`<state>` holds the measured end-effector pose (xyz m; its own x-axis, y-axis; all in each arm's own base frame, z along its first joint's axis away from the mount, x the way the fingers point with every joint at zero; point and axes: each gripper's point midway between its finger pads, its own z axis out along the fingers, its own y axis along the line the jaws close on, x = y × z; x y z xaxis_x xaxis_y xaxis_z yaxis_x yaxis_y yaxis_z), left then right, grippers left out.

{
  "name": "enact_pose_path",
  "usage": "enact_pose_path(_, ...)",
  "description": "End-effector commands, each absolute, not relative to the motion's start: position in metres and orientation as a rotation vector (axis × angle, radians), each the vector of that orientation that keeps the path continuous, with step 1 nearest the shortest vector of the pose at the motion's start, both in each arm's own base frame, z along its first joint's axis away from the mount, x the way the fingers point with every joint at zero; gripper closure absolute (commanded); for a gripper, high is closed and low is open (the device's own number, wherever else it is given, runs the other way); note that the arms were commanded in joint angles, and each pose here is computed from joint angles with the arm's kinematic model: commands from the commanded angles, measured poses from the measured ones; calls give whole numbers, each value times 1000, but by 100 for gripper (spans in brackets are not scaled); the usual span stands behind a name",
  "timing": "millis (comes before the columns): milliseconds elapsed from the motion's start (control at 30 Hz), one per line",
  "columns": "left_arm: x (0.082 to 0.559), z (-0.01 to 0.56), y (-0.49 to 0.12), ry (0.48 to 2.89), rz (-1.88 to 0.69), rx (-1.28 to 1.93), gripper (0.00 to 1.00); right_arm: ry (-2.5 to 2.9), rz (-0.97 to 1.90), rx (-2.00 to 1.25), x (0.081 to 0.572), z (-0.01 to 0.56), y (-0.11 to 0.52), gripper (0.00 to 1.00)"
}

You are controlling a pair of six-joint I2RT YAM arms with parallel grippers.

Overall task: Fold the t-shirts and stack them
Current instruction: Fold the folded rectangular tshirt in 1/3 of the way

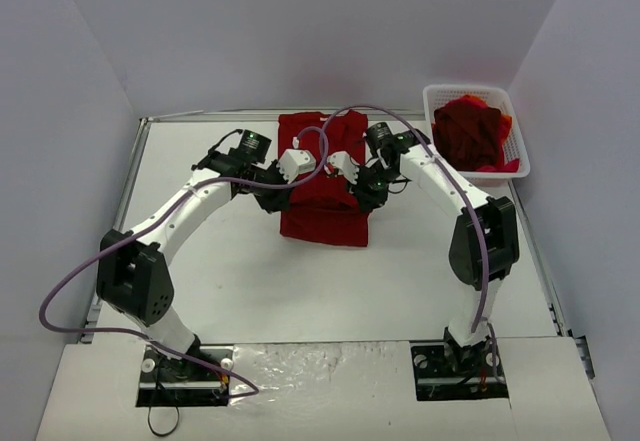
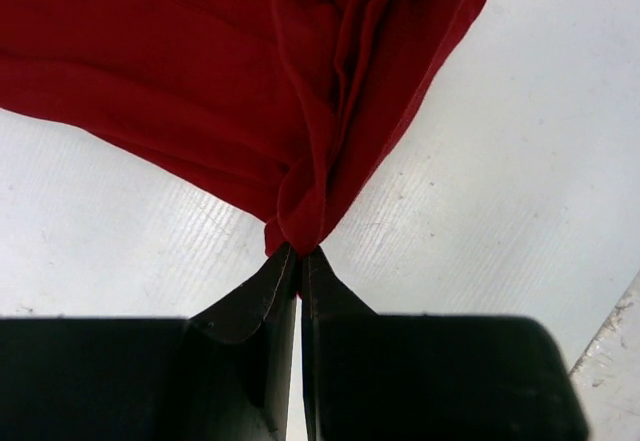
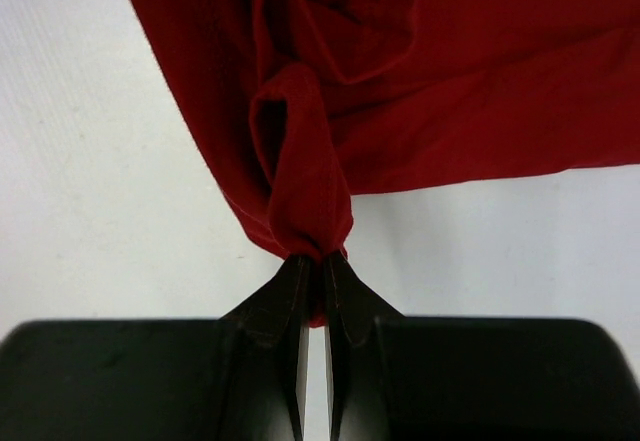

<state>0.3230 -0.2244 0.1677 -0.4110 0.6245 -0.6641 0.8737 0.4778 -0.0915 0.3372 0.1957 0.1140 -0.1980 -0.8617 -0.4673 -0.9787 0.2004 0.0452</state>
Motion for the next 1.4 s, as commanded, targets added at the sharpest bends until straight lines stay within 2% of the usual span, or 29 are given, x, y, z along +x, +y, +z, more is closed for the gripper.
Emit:
enact_pose_path(0, 351, 191, -224, 2099, -519, 1191, 98, 2127, 500, -1711, 350, 121, 201, 100)
enact_pose_path(467, 409, 189, -209, 2103, -389, 1111, 98, 2120, 453, -1632, 406, 121, 203, 100)
enact_pose_path(800, 447, 172, -218, 2110, -378, 1129, 98, 2156, 446, -1578, 445, 98, 201, 100)
enact_pose_path(1367, 489, 148, -213, 2156, -305, 1107, 98, 2170, 418, -1497, 494, 69, 198, 100)
